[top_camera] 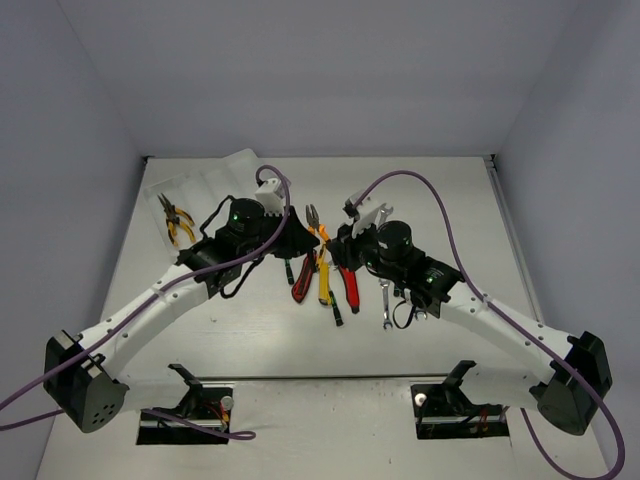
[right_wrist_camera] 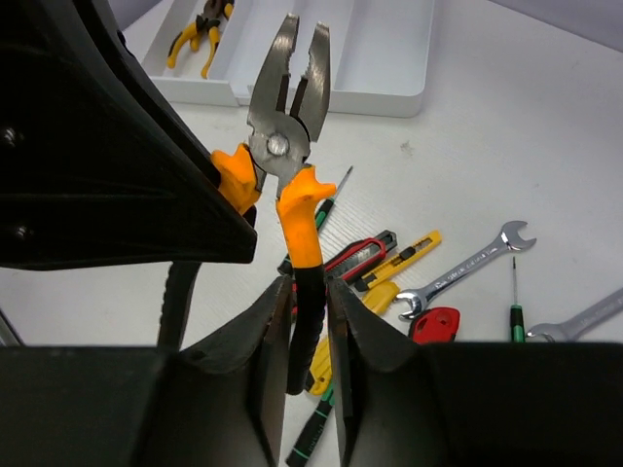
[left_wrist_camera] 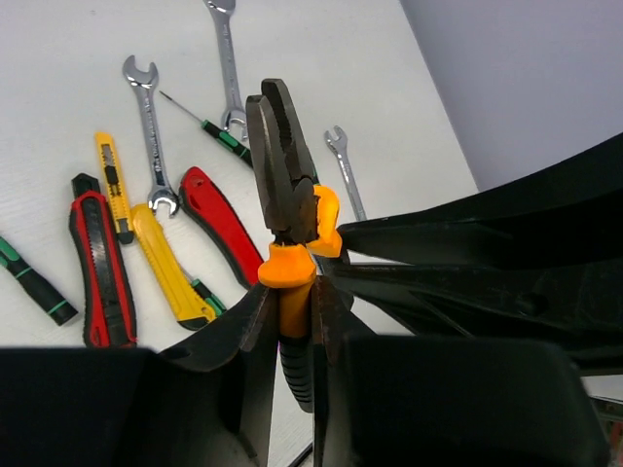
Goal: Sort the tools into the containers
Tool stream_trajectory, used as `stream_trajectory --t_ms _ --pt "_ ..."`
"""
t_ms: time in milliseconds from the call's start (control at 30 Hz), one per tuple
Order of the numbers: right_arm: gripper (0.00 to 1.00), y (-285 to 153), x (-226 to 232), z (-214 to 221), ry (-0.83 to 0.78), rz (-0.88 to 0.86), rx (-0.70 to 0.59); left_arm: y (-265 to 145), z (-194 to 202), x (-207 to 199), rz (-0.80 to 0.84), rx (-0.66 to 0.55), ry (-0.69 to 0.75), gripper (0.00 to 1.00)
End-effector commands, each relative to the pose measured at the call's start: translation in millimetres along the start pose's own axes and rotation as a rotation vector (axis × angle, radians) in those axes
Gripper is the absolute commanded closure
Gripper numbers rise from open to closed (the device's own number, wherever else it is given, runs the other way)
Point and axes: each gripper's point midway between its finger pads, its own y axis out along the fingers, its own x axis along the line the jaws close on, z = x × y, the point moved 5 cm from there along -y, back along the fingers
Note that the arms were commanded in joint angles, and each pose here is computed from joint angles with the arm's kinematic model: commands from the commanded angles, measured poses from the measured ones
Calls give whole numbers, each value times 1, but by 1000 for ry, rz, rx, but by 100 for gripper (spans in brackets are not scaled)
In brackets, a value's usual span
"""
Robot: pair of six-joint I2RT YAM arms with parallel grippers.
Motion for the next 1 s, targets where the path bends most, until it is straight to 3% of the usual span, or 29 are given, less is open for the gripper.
stream_trajectory --t_ms 0,67,167,367,500,700,967 --pt "59 -3 7 -40 9 -15 -176 -9 -26 2 -33 -96 59 100" --pt "38 -6 3 -40 18 18 -185 -14 -33 16 -83 -119 52 100" --pt "26 -13 -7 -39 16 83 -197 -28 -50 46 -162 -158 26 100" --pt "23 -26 -29 -24 1 213 -172 -77 -86 131 -435 -207 -3 100" --pt "23 -30 -36 -6 0 235 -137 -111 -108 196 -592 -214 -109 100" --pt "23 -32 -42 12 -5 244 -100 -126 -130 273 -726 -185 -210 100" --pt "23 -41 -52 28 -16 264 -72 -102 -124 351 -755 -74 -270 100"
